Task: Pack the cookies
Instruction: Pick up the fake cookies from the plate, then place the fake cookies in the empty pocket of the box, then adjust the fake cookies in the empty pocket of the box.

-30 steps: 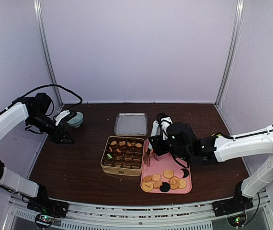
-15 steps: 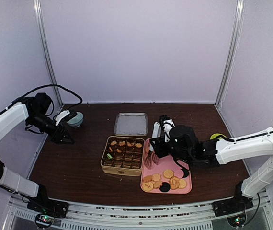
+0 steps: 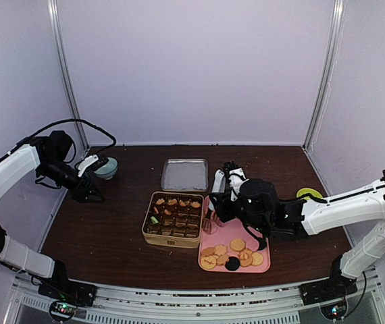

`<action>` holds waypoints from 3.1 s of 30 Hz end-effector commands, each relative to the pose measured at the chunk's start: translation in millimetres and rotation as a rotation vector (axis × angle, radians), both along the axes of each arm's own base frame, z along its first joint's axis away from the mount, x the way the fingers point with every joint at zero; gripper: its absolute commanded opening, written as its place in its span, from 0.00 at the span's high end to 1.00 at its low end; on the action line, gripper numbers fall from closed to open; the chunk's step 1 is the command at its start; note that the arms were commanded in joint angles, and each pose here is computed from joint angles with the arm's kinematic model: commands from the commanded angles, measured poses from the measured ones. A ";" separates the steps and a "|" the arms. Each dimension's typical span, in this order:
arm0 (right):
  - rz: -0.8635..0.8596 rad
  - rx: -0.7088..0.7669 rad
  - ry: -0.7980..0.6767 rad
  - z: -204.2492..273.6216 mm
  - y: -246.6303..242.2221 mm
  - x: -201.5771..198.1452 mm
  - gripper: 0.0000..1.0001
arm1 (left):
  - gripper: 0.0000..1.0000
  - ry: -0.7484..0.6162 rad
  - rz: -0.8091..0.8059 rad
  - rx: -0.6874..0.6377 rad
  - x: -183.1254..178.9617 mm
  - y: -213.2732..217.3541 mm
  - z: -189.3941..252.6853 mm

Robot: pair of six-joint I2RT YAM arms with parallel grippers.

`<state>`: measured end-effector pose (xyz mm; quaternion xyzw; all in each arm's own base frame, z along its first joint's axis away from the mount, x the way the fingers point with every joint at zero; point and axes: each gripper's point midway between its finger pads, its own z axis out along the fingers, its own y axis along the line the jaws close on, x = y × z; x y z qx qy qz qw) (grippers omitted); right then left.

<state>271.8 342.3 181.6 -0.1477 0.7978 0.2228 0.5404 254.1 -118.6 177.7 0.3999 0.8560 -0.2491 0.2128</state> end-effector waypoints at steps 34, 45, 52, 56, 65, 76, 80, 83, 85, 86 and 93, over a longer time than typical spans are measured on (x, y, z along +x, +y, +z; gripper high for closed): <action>0.066 0.075 -0.201 124.7 29.0 -0.9 0.70 | 0.48 -0.021 -0.002 -0.015 -2.6 0.4 7.7; 0.134 0.010 -0.183 103.4 97.8 22.0 0.67 | 0.48 -0.027 -0.010 -0.020 -5.9 0.0 10.3; 0.130 -0.021 -0.150 82.1 102.4 30.1 0.59 | 0.47 -0.030 -0.015 -0.019 -5.0 -0.3 10.3; 0.133 -0.020 -0.142 78.9 102.5 30.3 0.55 | 0.48 -0.028 -0.015 -0.019 -4.5 -0.3 9.8; 0.131 0.005 -0.159 93.0 97.7 28.5 0.59 | 0.48 -0.025 -0.016 -0.018 -5.2 -0.4 8.9; 0.120 0.008 -0.175 99.8 93.2 31.0 0.67 | 0.48 -0.029 -0.015 -0.022 -4.0 -0.9 11.2; 0.118 0.003 -0.188 102.1 92.8 32.1 0.70 | 0.48 -0.024 -0.015 -0.023 -3.3 -1.1 11.0; 0.128 0.006 -0.201 104.7 94.7 31.3 0.72 | 0.48 -0.023 -0.015 -0.024 -2.4 -1.2 11.2; 0.135 0.010 -0.212 108.6 97.1 32.0 0.73 | 0.48 -0.023 -0.014 -0.023 -1.8 -1.2 11.4; 0.140 0.010 -0.214 110.3 99.4 32.2 0.73 | 0.48 -0.024 -0.014 -0.025 -1.7 -1.4 11.7; 0.161 -0.005 -0.219 113.0 111.9 36.7 0.74 | 0.48 -0.024 -0.015 -0.026 -2.7 -1.5 12.8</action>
